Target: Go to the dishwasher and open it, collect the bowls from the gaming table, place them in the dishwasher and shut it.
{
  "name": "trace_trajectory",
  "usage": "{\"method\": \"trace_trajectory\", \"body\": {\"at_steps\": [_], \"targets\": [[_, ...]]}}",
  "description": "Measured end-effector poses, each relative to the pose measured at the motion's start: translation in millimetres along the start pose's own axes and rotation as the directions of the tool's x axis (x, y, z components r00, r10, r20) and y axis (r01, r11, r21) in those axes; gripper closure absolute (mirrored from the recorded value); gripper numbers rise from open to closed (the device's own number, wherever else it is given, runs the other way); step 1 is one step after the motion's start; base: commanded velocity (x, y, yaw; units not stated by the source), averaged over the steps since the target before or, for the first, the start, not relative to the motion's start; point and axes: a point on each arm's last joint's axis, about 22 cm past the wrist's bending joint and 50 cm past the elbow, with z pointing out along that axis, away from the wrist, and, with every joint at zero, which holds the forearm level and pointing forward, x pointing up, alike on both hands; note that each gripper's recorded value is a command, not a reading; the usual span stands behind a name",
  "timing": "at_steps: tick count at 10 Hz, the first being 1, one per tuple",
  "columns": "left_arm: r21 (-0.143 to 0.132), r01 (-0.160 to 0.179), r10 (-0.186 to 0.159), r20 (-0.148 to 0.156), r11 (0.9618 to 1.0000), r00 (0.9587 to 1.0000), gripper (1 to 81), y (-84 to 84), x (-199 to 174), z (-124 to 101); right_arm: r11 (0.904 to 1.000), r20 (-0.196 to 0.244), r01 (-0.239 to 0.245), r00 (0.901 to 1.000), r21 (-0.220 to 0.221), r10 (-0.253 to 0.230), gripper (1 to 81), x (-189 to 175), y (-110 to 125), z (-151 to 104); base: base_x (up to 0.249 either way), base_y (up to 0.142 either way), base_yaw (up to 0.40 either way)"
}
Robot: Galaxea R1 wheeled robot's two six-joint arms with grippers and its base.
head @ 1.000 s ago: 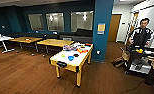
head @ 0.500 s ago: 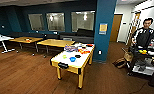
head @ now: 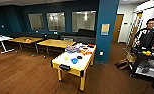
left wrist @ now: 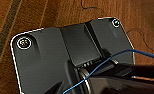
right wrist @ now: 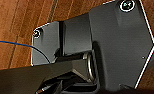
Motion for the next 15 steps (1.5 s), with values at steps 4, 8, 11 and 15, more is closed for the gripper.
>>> {"method": "trace_trajectory", "body": {"at_steps": [4, 8, 11, 15], "targets": [[-0.004, 0.000, 0.000, -0.001, 1.0000, 1.0000, 1.0, 2.8, 0, 1, 1.0000, 0.000, 0.000, 1.0000, -0.003, 0.000, 1.0, 0, 2, -1, 0.171, 0.000, 0.000], [-0.010, 0.001, -0.001, -0.002, 1.0000, 1.0000, 1.0, 7.5, 1, 2, 1.0000, -0.002, 0.002, 1.0000, -0.010, -0.002, 1.0, 2, 8, -2, 0.189, 0.052, 0.000], [-0.003, 0.001, -0.001, 0.001, 1.0000, 1.0000, 1.0, 2.7, 0, 1, 1.0000, -0.001, 0.001, 1.0000, -0.001, -0.001, 1.0, 1, 1, 0, 0.189, 0.073, 0.000], [-0.009, 0.001, -0.001, -0.003, 1.0000, 1.0000, 1.0, 7.5, 1, 2, 1.0000, -0.003, 0.002, 1.0000, -0.008, -0.002, 1.0, 2, 6, -2, 0.189, 0.106, 0.000]]}}
